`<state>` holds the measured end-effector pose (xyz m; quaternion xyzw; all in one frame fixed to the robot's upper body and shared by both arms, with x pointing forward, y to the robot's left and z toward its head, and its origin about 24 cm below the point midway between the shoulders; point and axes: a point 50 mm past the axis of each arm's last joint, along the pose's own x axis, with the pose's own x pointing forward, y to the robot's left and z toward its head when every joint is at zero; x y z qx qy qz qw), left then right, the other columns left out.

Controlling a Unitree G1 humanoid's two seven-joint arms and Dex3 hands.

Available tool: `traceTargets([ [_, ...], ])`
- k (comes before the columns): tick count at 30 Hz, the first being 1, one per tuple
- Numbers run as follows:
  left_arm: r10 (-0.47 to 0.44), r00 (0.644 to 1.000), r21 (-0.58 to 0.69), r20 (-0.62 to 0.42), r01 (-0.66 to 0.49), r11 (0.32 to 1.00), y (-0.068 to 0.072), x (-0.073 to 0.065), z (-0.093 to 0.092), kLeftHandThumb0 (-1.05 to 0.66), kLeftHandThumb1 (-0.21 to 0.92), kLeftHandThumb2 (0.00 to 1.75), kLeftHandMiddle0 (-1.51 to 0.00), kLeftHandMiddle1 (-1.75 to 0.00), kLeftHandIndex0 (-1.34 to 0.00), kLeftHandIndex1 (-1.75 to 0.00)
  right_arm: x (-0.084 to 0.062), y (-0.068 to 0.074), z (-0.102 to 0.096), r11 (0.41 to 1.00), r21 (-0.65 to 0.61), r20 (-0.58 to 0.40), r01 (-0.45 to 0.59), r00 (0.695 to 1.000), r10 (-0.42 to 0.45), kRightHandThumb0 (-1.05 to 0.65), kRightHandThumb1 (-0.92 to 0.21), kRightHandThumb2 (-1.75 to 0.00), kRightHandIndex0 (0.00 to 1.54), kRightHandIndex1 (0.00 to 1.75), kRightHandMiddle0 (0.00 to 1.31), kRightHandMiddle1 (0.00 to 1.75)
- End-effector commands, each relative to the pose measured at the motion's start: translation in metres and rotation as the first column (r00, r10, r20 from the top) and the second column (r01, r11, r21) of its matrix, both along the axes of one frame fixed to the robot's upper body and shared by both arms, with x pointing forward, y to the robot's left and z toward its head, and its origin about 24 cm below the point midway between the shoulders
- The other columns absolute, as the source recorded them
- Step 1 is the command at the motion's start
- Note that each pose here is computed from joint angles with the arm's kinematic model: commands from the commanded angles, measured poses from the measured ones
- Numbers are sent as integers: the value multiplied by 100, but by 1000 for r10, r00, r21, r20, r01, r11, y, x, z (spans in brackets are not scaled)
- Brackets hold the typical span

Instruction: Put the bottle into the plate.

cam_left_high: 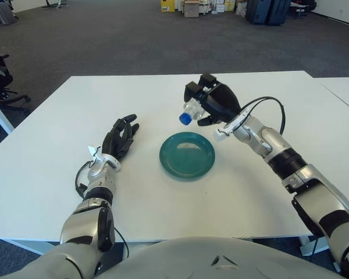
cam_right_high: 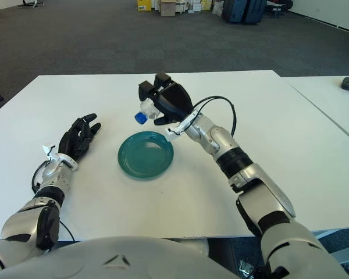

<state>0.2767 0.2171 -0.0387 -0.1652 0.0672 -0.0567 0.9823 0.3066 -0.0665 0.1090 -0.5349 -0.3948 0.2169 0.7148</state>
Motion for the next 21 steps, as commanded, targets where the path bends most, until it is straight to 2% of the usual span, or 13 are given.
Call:
traceTargets([
  [1, -16, 995, -18, -95, 14, 1000, -7, -10, -16, -67, 92, 62, -52, -70, -22, -104, 3, -6, 3, 1000, 6, -32, 22, 999, -21, 0, -9, -159, 78, 175, 55, 175],
  [4, -16, 995, -16, -96, 15, 1000, -9, -10, -16, -68, 92, 61, -52, -70, -22, -104, 2, -5, -13, 1000, -11, -81, 23, 996, -24, 0, -7, -161, 79, 175, 57, 175],
  [8, -18, 995, -16, -95, 17, 1000, -10, -9, -16, -68, 92, 61, -52, -70, -22, -105, -4, -5, -23, 1000, -6, -116, 12, 993, -13, 0, -5, -163, 81, 175, 59, 175],
  [16, -25, 995, -16, -96, 23, 1000, -11, -8, -15, -69, 92, 59, -50, -69, -21, -105, -17, -2, -35, 1000, 18, -176, -7, 984, 11, 0, -8, -160, 79, 175, 56, 175],
  [21, -28, 995, -13, -97, 27, 1000, -12, -8, -15, -70, 92, 59, -49, -69, -20, -105, -23, 0, -39, 999, 31, -252, -13, 968, 21, 0, -8, -160, 79, 175, 56, 175],
])
